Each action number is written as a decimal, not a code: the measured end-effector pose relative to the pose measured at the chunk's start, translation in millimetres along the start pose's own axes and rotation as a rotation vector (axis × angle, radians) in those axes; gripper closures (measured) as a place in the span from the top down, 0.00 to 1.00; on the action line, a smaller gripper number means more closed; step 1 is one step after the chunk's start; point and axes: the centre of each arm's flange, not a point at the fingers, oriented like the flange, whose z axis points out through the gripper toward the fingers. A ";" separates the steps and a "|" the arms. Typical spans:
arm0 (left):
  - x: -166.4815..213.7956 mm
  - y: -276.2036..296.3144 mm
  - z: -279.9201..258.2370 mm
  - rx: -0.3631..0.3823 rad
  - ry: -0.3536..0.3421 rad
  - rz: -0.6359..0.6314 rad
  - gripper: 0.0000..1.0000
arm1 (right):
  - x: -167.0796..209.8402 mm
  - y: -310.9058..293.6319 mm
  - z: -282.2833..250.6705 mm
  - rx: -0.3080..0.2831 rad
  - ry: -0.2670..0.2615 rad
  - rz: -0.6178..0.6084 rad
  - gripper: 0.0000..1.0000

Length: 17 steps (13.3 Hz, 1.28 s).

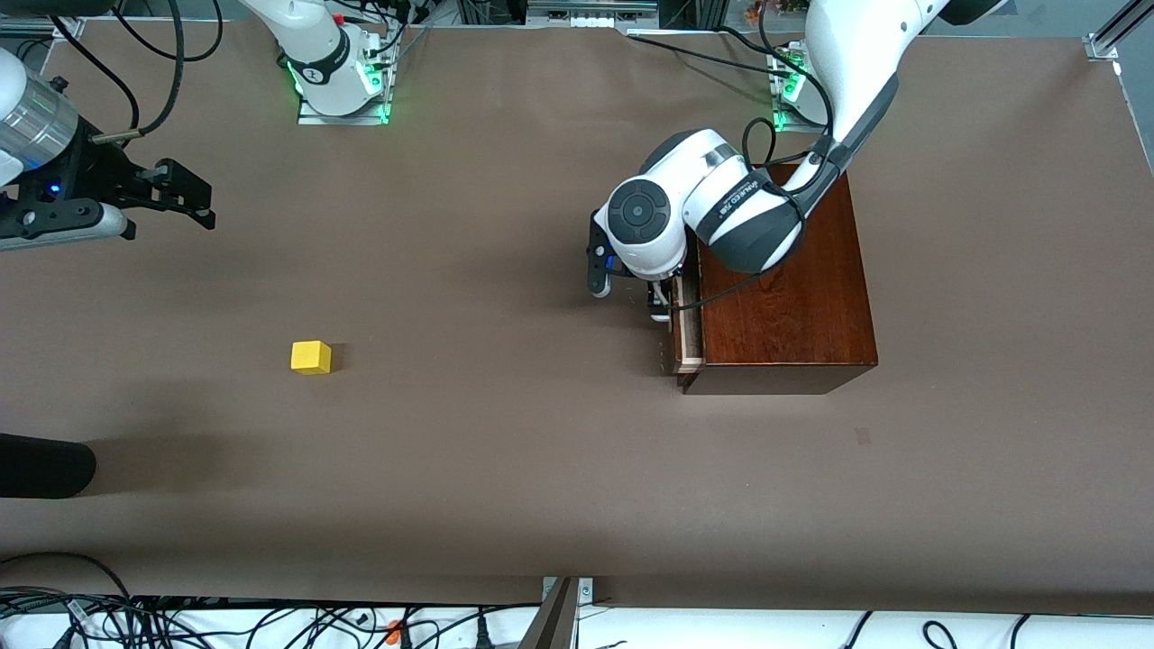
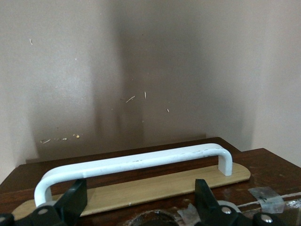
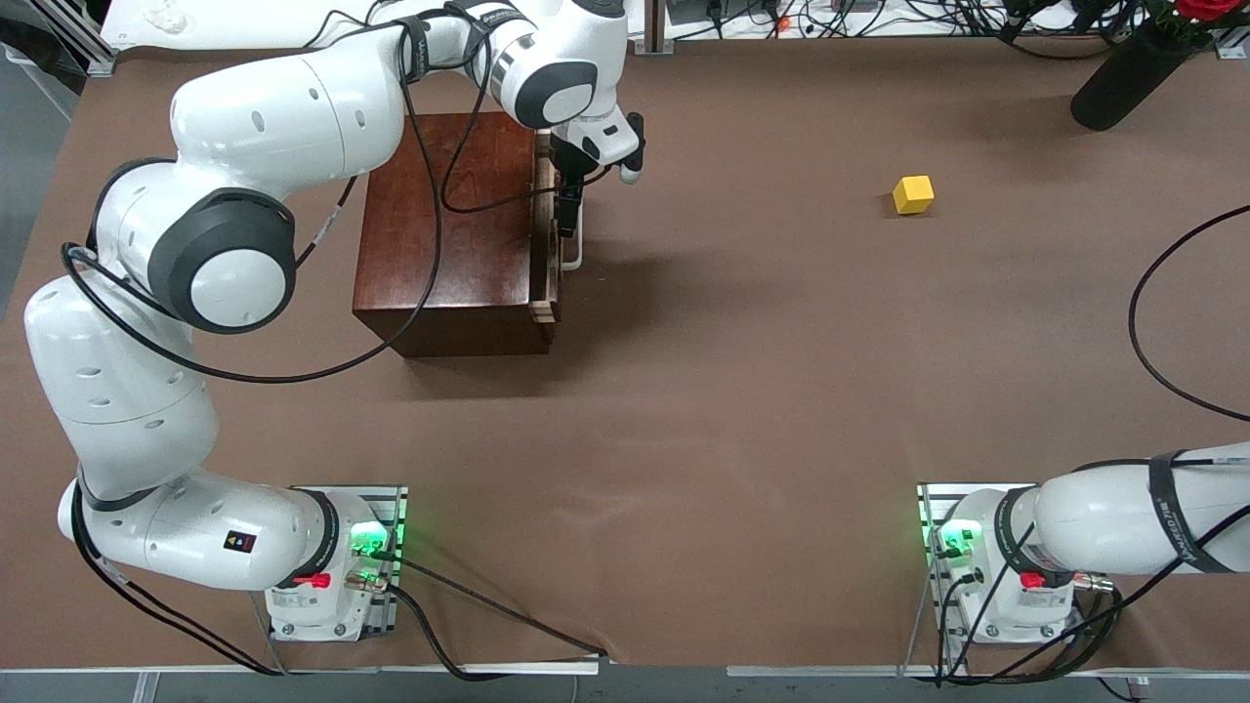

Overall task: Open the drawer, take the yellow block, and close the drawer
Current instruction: 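Push the drawer into the wooden box with the left gripper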

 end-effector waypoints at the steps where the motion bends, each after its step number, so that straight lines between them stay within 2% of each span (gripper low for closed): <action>1: -1.9 -1.1 0.9 -0.002 -0.001 -0.003 1.00 | 1.8 0.2 3.7 0.001 -0.006 0.000 1.00; 5: -8.0 -4.7 4.3 -0.004 -0.007 -0.011 1.00 | 3.8 1.6 7.4 0.002 -0.023 0.002 1.00; 11: -17.0 -10.6 9.9 0.014 -0.041 -0.015 1.00 | 3.6 4.2 -6.0 0.001 -0.006 0.007 1.00; 17: -19.0 -11.6 10.1 0.012 -0.039 -0.017 1.00 | 2.3 10.2 -7.3 -0.001 -0.016 0.017 1.00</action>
